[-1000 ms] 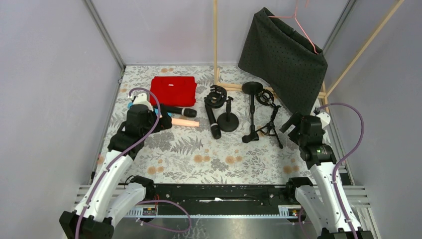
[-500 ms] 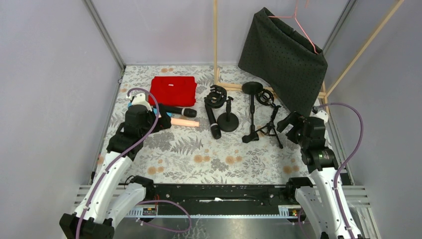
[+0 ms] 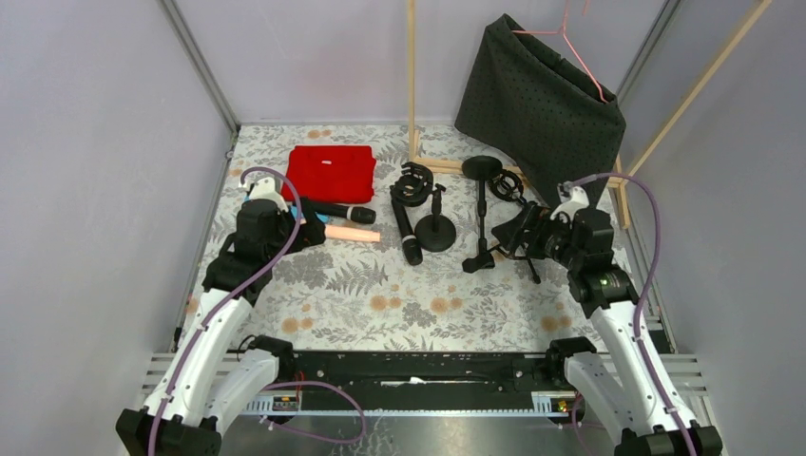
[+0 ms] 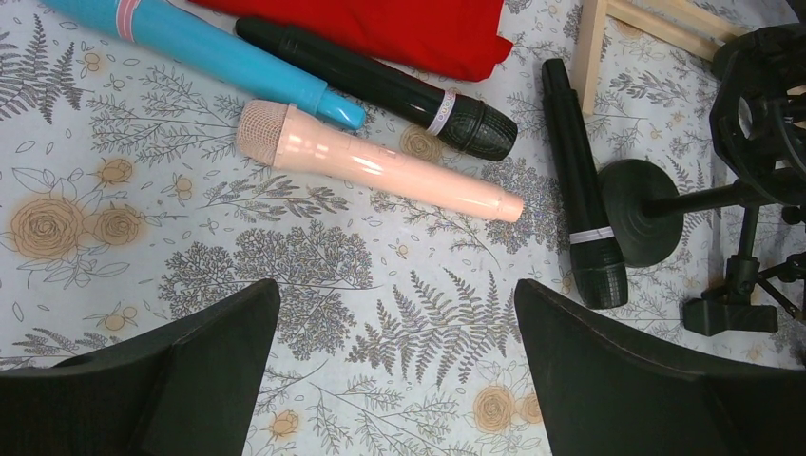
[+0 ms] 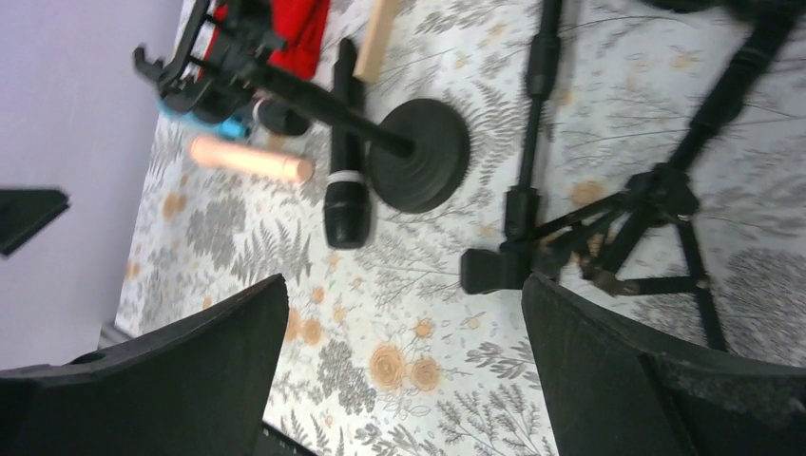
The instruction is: Attach the microphones to the stand
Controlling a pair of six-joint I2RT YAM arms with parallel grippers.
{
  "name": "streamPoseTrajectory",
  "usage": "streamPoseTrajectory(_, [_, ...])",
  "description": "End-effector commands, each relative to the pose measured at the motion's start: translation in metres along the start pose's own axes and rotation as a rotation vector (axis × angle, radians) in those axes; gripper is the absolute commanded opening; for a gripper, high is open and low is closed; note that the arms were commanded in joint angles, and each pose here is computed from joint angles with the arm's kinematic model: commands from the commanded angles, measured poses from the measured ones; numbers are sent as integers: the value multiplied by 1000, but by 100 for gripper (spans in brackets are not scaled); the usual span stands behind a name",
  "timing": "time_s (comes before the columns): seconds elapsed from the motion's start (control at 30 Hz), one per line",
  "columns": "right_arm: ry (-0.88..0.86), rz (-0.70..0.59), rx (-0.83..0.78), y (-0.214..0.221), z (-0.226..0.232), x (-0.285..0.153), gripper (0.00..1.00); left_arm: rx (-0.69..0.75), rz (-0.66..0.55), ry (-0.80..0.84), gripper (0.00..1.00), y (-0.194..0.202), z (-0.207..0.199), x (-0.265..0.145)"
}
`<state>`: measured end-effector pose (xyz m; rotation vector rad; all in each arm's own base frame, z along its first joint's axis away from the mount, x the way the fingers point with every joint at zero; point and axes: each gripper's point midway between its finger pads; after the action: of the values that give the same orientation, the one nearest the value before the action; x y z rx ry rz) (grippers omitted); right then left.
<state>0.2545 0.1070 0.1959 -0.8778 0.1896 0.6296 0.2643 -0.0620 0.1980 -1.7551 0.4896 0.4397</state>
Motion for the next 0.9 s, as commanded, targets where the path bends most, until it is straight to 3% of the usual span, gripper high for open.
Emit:
streamPoseTrajectory(0.0, [-145,27,-131,4,40,6,99,-3,-35,21,99,-9,-3,1])
streamPoseTrajectory(0.5, [-183,187,-247,92,96,51,95,-11,-46,3,99,-11,1,0])
streamPoseTrajectory(0.73, [-99,57,-200,119,106,94,100,-12,-54,9,99,-12,1,-2])
streamPoseTrajectory(0.87, [-58,84,-262,139,107,123,100,-13,-60,9,99,-13,1,-3])
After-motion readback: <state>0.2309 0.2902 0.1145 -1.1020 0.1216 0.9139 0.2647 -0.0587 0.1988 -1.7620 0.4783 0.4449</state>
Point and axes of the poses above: each gripper's point midway between its finger pads, its own x axis out along the fingers, its own z axis along the line the jaws close on, y = z × x, and after that the axes turned 5 degrees about x, right-handed
